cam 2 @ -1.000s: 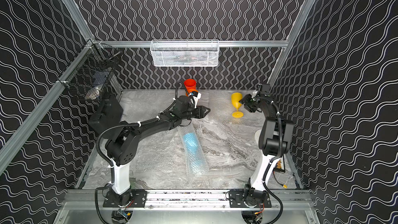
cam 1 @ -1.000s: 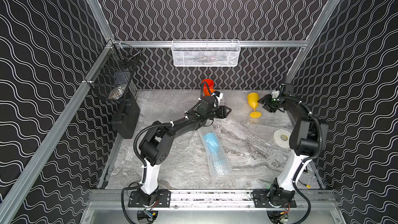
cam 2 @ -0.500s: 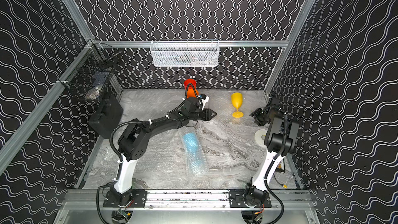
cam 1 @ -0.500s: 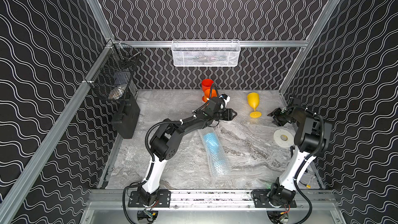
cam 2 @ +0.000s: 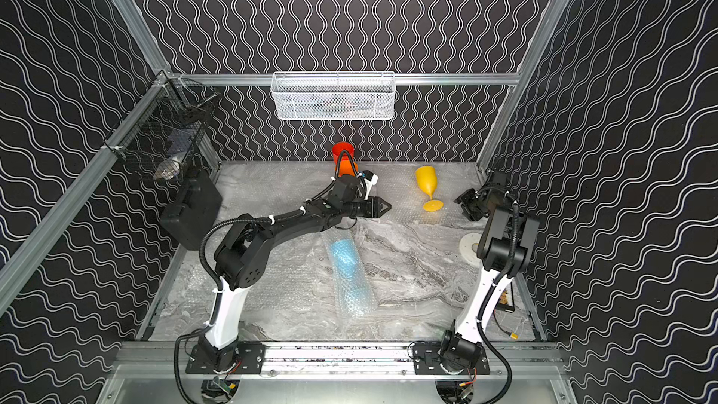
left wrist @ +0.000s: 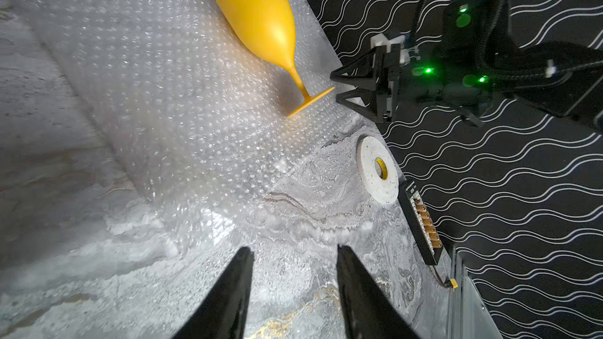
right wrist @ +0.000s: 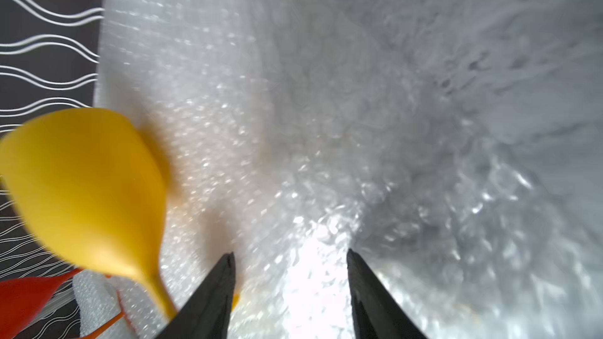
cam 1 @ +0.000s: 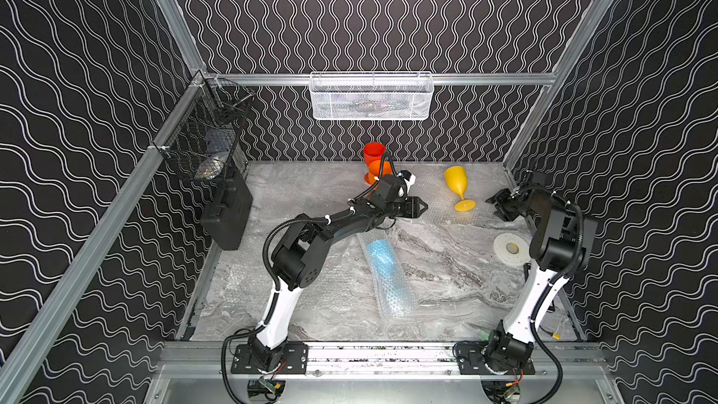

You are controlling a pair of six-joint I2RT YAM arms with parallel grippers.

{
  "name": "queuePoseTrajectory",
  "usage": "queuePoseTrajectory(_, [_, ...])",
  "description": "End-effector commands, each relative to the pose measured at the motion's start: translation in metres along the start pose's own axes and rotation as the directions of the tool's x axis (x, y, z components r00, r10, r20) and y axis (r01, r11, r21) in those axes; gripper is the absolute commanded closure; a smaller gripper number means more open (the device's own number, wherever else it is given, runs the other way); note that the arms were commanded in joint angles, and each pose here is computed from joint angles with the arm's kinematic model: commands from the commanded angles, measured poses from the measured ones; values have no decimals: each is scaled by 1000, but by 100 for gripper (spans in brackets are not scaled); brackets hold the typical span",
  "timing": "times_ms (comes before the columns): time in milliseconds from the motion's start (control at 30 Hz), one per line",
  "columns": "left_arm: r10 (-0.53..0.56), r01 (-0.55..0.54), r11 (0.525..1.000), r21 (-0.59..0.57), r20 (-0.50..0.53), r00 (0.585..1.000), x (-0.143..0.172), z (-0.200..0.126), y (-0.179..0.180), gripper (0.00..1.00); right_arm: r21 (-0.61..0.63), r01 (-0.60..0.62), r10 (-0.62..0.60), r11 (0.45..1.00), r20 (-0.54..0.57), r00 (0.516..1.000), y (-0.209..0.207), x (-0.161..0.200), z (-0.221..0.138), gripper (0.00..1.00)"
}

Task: Unpack wine glasses from bubble wrap
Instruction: Unwrap the wine glass from the bubble wrap, then pick up the wine glass from the bubble wrap.

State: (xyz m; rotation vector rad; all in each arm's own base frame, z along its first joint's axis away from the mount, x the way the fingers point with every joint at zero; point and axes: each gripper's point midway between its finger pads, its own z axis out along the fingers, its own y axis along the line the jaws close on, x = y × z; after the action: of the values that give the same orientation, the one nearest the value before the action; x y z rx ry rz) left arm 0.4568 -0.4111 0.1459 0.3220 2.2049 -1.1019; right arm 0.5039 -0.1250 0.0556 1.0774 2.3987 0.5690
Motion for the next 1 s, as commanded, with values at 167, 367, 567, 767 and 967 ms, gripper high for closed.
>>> queuePoseTrajectory(167, [43,-41,999,-29,48,998,-23,-22,-2,52,-11,213,-213,977,19,977,59,-2,-22,35])
queuePoseTrajectory(367, [49,-46,998,-51,40,998,-26,-34,-4,52,22,400,-397,916,-79,914,97,21,11,31])
queuePoseTrajectory(567, [46,-43,997,-70,39,998,-24,-47,-3,51,61,472,-468,880,-61,881,114,18,28,25])
queuePoseTrajectory(767, [42,-39,996,-76,39,998,-22,-53,-2,51,87,508,-506,857,-45,861,118,21,42,23])
queuePoseTrajectory(967, [31,-29,997,-67,38,999,-20,-55,-2,51,116,538,-540,835,-22,842,121,16,47,19])
